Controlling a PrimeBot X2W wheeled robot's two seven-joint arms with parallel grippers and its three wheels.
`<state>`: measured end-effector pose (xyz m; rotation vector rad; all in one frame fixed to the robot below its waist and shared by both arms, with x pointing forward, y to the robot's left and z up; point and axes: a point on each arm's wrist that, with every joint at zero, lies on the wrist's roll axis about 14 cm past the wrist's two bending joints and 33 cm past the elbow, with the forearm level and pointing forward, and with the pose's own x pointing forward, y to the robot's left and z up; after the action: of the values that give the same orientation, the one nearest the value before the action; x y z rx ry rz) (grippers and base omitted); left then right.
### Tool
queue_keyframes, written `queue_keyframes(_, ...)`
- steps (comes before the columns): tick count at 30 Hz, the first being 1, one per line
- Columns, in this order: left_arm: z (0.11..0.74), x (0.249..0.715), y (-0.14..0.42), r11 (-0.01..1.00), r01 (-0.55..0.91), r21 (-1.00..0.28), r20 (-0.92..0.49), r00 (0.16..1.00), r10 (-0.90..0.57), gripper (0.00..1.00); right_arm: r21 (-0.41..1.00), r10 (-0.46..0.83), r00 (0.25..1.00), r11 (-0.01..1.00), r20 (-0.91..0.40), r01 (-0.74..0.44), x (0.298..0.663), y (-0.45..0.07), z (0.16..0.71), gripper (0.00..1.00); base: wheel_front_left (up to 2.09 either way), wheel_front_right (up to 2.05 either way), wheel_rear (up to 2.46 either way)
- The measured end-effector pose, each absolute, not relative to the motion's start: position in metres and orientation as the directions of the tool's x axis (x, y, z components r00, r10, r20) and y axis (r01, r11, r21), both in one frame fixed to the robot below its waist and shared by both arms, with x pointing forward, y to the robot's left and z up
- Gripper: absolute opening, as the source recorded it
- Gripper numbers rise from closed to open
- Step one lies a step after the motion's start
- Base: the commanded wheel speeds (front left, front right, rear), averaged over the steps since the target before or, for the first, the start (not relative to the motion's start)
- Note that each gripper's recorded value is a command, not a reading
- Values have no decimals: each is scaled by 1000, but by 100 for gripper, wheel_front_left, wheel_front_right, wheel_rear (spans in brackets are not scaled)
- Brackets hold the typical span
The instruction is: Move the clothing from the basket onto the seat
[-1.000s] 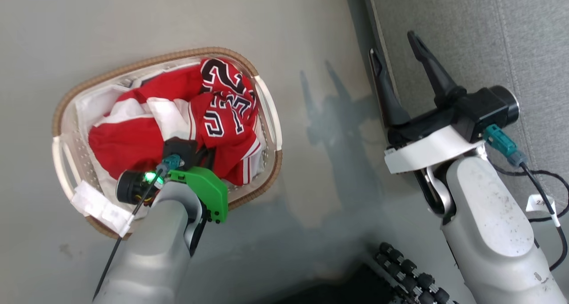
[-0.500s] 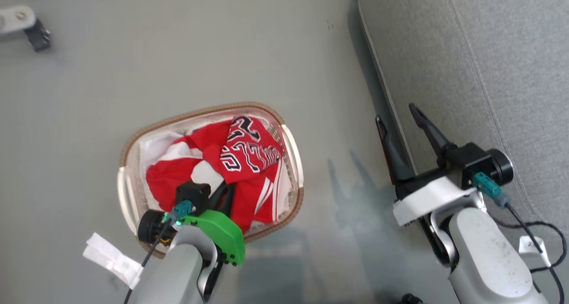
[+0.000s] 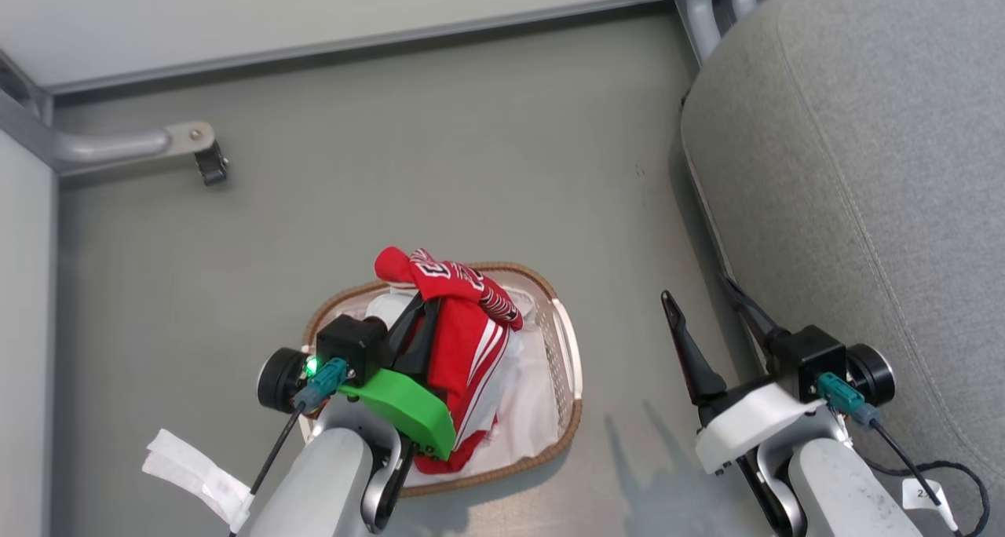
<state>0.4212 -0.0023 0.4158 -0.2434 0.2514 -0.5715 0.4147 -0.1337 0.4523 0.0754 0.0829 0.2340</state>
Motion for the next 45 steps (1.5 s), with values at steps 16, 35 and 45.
queue_keyframes(16,581,429,-1,799,587,-129,273,796,-541,0,83,255,967,964,-15,-253,385,-121,477,100,0,0,0)
queue_keyframes(35,624,411,-19,745,658,-109,381,720,-580,0,108,387,915,911,114,-398,386,-72,519,100,0,0,0)
queue_keyframes(45,617,408,-20,736,665,-128,366,721,-588,0,94,553,808,810,201,-578,387,-10,551,100,0,0,0)
